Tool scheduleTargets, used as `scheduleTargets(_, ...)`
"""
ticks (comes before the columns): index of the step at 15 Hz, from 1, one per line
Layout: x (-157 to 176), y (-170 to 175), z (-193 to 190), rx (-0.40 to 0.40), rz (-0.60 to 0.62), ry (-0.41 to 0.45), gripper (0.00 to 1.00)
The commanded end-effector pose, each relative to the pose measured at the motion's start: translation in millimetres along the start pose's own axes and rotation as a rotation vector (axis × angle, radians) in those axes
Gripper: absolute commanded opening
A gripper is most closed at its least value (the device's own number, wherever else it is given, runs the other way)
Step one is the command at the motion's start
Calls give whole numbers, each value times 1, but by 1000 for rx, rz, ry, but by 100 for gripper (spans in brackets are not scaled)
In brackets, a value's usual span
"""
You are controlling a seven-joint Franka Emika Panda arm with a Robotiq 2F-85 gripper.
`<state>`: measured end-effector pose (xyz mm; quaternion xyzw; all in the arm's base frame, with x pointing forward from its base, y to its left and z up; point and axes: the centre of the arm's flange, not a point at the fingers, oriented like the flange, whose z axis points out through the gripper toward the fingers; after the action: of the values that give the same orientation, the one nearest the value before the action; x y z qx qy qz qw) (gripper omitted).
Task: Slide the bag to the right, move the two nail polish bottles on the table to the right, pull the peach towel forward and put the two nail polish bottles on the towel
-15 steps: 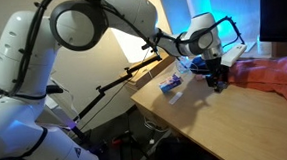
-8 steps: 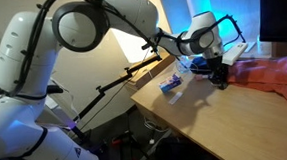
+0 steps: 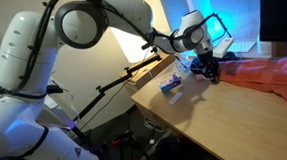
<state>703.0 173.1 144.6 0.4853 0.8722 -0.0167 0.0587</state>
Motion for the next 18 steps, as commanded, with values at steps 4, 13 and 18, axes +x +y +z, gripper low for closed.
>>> scheduleTargets(4,56,10,-13,32,-150,-40,8)
scheduleTargets(13,74,13,-1,92,-216,-34,8)
scheduleTargets(18,71,12,0,92,-245,-18,80)
